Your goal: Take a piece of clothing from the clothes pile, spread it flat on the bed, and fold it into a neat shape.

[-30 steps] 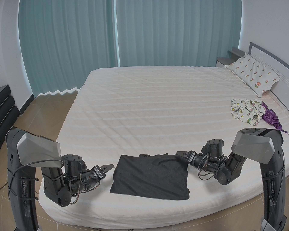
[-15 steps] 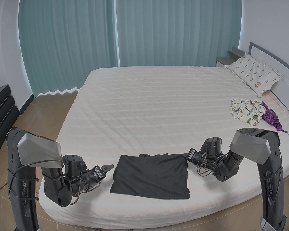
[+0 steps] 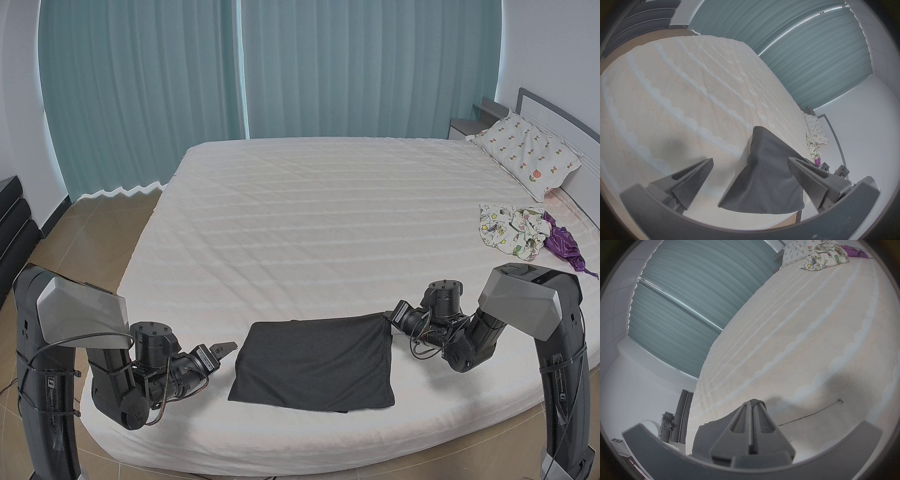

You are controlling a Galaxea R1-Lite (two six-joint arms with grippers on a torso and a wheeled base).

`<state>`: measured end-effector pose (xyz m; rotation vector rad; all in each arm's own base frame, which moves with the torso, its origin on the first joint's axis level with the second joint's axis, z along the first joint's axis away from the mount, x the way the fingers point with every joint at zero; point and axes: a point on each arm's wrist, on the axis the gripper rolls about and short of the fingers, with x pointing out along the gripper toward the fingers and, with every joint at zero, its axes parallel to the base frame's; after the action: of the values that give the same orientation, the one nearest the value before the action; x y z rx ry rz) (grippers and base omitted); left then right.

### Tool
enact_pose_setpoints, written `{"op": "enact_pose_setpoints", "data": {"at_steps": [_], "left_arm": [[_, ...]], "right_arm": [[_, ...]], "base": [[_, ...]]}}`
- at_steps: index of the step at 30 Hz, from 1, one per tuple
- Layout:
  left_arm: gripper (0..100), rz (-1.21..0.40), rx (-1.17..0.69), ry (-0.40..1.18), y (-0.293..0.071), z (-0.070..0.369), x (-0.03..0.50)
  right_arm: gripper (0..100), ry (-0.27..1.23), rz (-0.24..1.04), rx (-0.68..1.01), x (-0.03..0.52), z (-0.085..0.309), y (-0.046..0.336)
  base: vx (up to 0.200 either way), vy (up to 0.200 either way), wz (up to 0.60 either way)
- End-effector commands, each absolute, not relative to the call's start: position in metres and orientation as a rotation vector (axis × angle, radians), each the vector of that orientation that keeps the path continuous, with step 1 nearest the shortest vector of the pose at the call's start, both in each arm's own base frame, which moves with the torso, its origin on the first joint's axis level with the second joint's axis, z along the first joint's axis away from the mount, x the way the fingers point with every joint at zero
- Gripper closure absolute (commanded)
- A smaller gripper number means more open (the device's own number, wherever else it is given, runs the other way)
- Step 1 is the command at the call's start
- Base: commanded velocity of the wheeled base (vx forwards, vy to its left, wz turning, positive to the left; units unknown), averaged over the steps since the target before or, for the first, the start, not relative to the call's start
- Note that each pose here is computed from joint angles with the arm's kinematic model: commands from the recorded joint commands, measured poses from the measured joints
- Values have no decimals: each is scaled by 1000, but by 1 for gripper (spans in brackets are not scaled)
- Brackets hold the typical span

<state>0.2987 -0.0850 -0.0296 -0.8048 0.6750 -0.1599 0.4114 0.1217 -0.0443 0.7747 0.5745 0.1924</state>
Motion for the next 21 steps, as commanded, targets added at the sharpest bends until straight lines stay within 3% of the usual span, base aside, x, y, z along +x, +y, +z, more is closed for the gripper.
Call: {"op": "enact_pose_setpoints", "data": {"at_steps": [1, 8, 9, 21], "left_arm": [[0, -159, -805, 677, -85, -30, 298], [0, -159, -805, 676, -85, -30, 299], [0, -159, -805, 677, -85, -30, 298], [0, -156, -816, 675, -83, -29, 298]], "right_arm": [[100, 568, 186, 777, 413, -44, 119], [100, 583, 179, 770, 412, -46, 119], [0, 584, 179, 770, 411, -46, 119], [0, 536, 136, 787, 409, -28, 104]], "base": [[0, 0, 0], [0, 0, 0], [0, 0, 0], [0, 0, 0]]}}
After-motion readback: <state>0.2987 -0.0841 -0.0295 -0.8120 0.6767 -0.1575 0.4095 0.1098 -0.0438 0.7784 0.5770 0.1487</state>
